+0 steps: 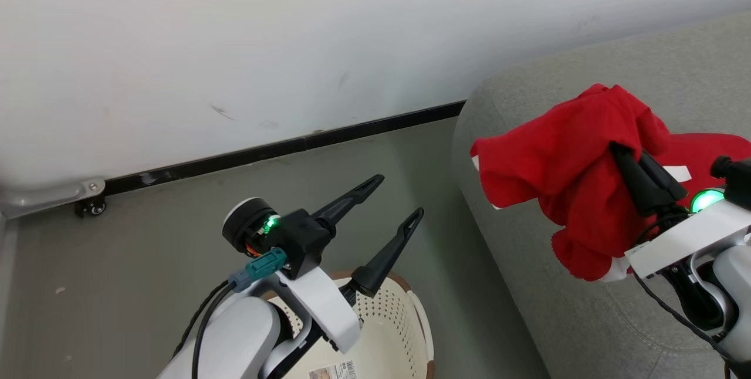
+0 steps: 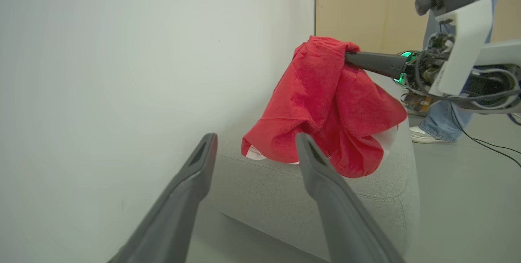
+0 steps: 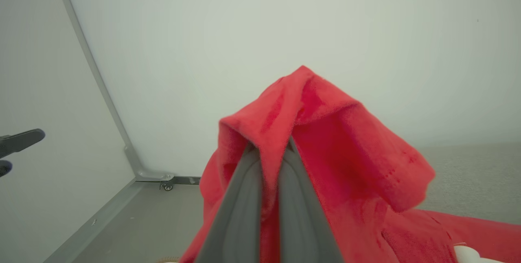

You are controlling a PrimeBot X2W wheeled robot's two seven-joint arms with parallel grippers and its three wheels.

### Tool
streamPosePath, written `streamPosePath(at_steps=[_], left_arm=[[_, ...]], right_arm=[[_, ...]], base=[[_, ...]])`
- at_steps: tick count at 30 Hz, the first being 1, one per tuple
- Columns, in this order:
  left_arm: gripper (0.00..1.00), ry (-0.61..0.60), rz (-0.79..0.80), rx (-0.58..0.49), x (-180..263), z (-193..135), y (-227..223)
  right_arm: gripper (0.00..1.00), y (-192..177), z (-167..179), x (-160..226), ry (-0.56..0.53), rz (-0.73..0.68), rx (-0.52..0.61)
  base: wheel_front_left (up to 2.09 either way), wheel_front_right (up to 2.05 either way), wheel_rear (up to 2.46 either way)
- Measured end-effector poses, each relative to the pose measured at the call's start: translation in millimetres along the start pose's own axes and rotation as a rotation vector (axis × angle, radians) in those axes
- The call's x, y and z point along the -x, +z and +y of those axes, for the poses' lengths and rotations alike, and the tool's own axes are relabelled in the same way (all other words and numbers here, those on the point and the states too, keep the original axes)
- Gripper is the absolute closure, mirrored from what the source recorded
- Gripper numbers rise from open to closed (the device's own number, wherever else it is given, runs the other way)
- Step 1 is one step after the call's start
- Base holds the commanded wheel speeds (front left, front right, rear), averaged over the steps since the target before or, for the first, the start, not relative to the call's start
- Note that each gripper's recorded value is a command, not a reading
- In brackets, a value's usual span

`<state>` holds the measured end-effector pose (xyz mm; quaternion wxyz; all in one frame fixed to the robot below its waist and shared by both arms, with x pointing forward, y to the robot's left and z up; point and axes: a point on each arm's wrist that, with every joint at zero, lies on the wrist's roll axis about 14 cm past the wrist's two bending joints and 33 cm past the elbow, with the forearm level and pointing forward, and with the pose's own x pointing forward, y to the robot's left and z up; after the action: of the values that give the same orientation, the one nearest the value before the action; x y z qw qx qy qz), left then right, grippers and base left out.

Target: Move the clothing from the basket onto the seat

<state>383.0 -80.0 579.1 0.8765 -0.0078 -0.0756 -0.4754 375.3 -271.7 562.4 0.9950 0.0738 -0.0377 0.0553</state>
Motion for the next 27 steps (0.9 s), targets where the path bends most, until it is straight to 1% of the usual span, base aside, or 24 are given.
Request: streamPosePath(at_steps=[4, 16, 27], left_arm=[[0.00, -0.034, -0.002, 0.013, -5.0, -11.1, -0.2], [0.00, -0.148, -0.013, 0.038, -19.3, -48.0, -0.7], [0.00, -0.217, -0.015, 0.070, -27.7, -71.1, -3.4]], right_arm=[[1.00, 1.4, -10.9, 9.2, -0.037, -0.006, 0.000], [1.00, 0.0, -51.8, 58.3, -0.195, -0.020, -0.020], [1.00, 3.2, -71.1, 97.4, -0.288, -0.044, -0.018]], base=[[0.00, 0.00, 0.00], [0.00, 0.00, 0.00], [0.00, 0.00, 0.00]])
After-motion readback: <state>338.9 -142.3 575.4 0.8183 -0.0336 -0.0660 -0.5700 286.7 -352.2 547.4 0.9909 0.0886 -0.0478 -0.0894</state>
